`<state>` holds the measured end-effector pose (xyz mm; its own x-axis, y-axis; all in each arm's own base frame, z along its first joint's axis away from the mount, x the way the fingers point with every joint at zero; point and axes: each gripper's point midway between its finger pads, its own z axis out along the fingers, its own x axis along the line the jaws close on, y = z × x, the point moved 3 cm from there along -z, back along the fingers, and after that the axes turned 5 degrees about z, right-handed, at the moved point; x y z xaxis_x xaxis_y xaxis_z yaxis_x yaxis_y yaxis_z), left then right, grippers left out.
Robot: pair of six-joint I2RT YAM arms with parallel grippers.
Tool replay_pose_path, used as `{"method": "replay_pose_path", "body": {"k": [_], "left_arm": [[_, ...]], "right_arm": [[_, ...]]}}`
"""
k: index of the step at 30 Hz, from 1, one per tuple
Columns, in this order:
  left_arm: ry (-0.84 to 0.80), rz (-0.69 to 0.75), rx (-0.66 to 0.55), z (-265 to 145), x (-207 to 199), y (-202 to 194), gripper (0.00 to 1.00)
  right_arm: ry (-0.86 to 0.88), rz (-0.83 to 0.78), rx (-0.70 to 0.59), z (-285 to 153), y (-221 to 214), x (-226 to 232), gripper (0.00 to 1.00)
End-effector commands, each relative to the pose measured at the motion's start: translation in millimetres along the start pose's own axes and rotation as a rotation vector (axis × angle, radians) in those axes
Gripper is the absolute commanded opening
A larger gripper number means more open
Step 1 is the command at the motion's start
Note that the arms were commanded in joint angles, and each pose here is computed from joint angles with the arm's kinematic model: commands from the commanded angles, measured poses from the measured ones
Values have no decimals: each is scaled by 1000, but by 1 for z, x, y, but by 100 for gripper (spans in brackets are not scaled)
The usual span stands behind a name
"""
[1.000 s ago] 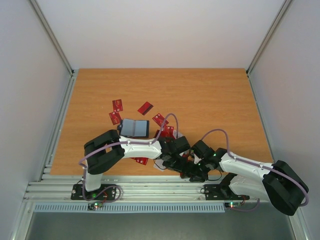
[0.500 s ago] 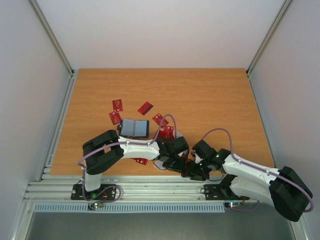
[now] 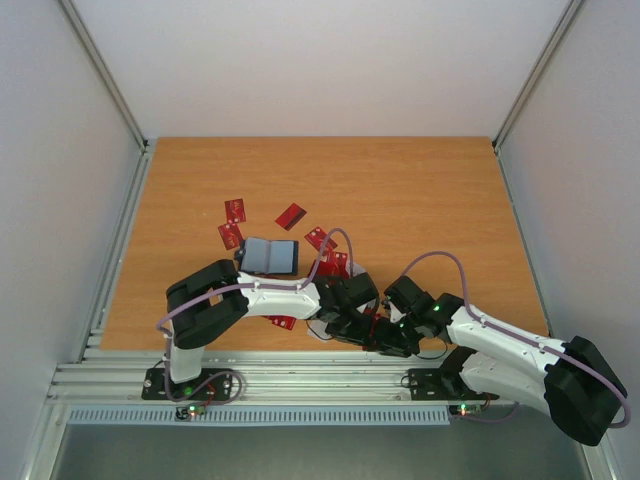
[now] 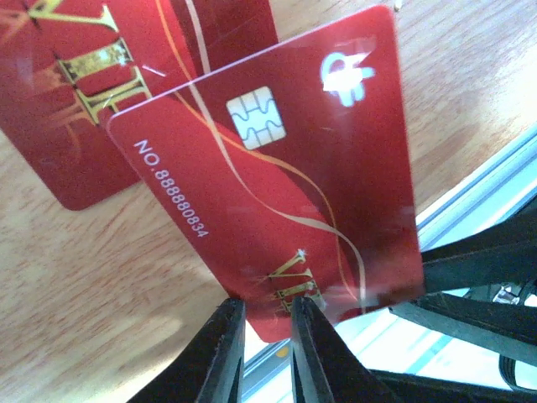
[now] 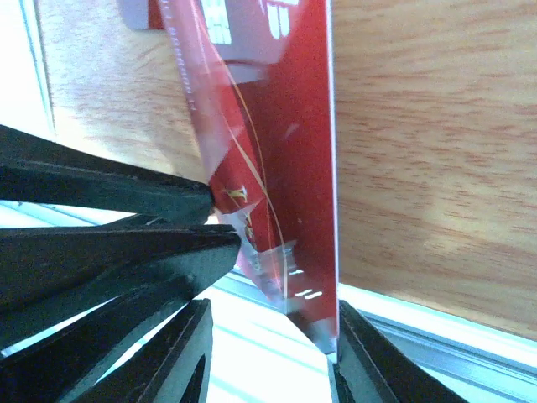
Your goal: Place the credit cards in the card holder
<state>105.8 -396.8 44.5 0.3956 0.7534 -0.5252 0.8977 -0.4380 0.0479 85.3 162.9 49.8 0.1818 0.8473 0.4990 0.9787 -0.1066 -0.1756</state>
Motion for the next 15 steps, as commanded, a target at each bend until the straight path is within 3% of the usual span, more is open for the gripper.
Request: {"method": "replay_pose_path", "body": {"k": [1,11,15], "left_arm": [[33,-1,93,22,10,-18,19],[36,-1,90,23,9,-16,19],[37,-4,88,22,9,-16,19]], "right_arm": [[117,-110,-116,-17,23,41,37],[54,-119,-113,-9,31,38,24],[39,-126,-112,-8,34,38,13]]}}
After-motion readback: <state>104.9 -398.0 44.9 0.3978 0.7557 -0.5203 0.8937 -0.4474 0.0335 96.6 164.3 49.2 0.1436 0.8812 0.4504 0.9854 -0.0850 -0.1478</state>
